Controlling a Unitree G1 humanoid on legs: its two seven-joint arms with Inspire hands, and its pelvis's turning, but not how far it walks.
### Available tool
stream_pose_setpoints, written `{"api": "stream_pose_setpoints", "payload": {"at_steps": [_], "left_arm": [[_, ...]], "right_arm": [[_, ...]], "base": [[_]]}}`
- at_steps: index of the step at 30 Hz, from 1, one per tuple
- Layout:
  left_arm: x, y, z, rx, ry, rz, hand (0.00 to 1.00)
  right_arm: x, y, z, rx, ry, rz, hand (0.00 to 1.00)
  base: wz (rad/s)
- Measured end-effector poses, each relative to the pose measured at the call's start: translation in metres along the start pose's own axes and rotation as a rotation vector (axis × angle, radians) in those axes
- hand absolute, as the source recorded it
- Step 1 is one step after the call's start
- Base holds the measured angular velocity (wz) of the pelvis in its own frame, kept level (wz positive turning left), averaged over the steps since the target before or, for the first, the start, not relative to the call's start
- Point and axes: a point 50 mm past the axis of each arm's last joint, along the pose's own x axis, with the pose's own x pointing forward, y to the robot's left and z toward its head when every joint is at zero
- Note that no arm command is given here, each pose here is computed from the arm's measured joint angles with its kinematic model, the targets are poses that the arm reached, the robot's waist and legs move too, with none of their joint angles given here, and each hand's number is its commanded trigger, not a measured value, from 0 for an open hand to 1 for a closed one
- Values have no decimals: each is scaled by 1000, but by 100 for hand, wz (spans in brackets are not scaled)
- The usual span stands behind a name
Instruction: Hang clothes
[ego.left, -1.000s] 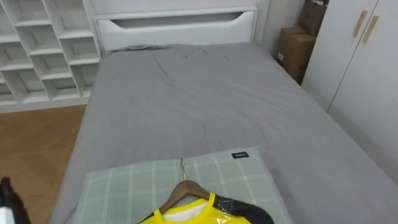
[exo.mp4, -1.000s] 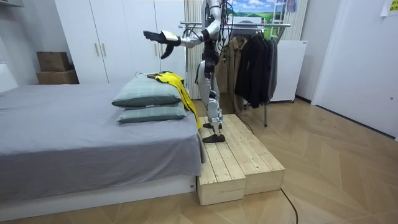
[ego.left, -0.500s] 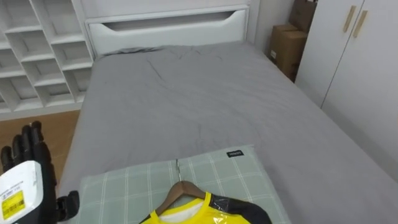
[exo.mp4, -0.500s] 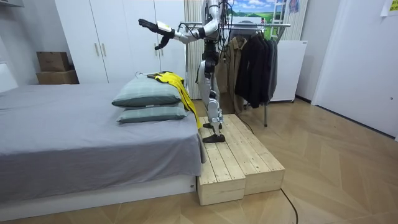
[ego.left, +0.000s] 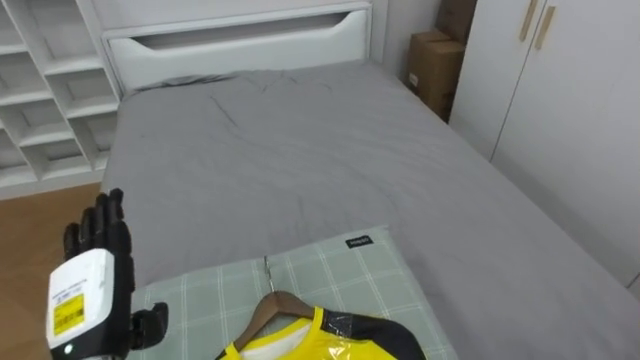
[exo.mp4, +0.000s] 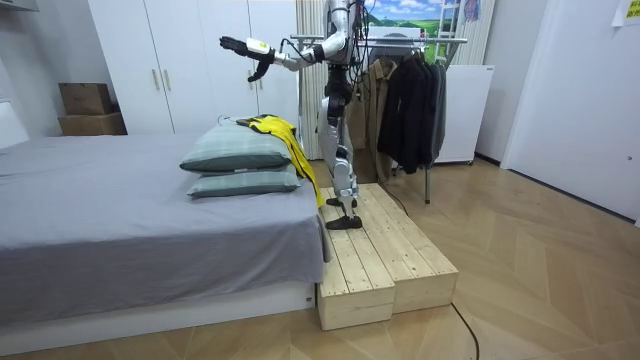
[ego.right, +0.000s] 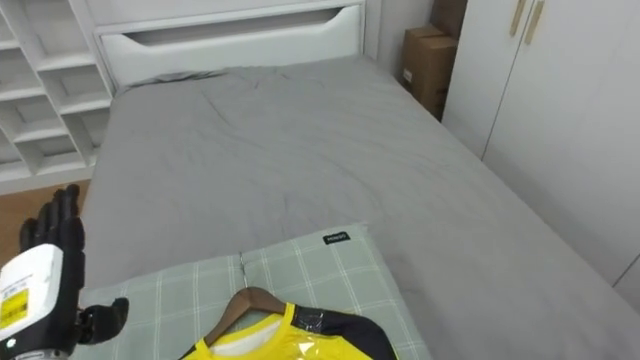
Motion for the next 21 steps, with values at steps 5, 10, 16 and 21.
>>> {"api": "stream_pose_setpoints", "payload": {"at_steps": [5, 10, 16, 21], "left_arm": [[0, -2, 1, 1, -3, -34, 0], [-4, -10, -5, 15, 23, -92, 0], [-10, -20, -12, 33, 60, -180, 0], [-14, -28, -9, 31, 49, -241, 0]], "right_arm": [[0, 0, 0, 1, -1, 0, 0], [0, 0, 1, -4, -2, 2, 0], [0, 2, 1, -2, -6, 11, 0], [0, 2, 1, -6, -12, 13, 0]], "base": [[-3], [0], [-1], [-10]]}}
